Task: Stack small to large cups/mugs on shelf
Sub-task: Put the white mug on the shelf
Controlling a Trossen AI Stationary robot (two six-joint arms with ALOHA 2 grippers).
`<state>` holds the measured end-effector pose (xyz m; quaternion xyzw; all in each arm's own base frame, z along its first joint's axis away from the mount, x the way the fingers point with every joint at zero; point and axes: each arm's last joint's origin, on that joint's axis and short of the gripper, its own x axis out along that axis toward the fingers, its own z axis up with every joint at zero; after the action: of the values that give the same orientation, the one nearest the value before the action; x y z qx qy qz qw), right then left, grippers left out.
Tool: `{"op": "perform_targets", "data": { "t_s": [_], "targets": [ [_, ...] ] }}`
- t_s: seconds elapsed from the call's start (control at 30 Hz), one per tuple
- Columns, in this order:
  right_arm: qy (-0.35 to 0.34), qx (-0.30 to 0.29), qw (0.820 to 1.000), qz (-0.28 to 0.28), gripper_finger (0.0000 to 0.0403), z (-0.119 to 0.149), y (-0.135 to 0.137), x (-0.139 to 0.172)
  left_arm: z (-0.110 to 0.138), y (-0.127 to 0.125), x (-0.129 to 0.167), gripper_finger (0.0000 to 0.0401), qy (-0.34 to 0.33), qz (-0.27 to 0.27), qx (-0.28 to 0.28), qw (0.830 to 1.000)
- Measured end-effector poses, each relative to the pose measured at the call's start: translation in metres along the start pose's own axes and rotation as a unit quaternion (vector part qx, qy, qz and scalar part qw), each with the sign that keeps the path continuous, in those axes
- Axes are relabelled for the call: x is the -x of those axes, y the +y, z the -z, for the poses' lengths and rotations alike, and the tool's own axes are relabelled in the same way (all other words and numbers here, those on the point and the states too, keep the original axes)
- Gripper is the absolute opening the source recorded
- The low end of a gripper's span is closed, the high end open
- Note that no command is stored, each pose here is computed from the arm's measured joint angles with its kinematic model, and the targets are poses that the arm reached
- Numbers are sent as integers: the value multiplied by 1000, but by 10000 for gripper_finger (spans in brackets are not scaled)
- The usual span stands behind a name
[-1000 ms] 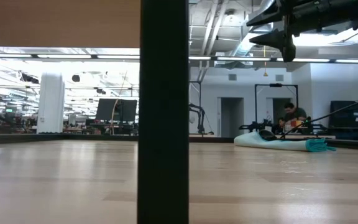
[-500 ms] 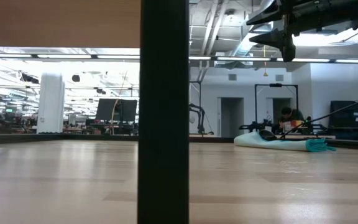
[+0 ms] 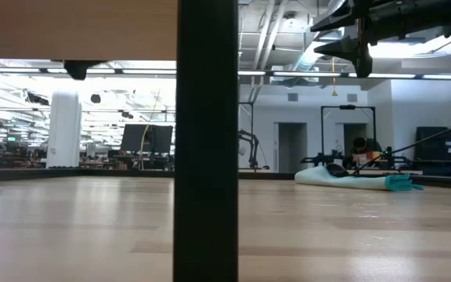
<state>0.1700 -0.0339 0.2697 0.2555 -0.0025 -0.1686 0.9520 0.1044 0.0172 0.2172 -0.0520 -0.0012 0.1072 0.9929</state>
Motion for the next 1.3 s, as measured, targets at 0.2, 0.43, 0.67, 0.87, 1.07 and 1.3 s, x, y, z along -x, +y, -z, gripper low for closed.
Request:
{"op": "perform_targets", "data": {
  "t_s": [0.2, 0.43, 0.67, 0.87, 1.07, 1.3],
  "targets": [
    [0, 0, 1000, 0, 228, 0, 0, 0, 15, 9, -2, 187, 15, -31, 13, 999],
    [5, 1, 1000, 2, 228, 1, -1, 0, 21, 13, -4, 187, -17, -26, 32, 999],
    [11, 2, 1000, 4, 228, 2, -1, 0, 34, 16, -1, 187, -27, -31, 52, 998],
    [20, 3, 1000, 9, 228, 4, -2, 0, 32, 15, 4, 187, -45, -29, 26, 998],
    [31, 2, 999, -9, 228, 4, -1, 1, 36, 16, 5, 187, -29, -47, 19, 998],
    [80, 3, 991, -103, 228, 1, 13, 3, 39, 17, 5, 187, -17, -60, 19, 998]
  ]
}}
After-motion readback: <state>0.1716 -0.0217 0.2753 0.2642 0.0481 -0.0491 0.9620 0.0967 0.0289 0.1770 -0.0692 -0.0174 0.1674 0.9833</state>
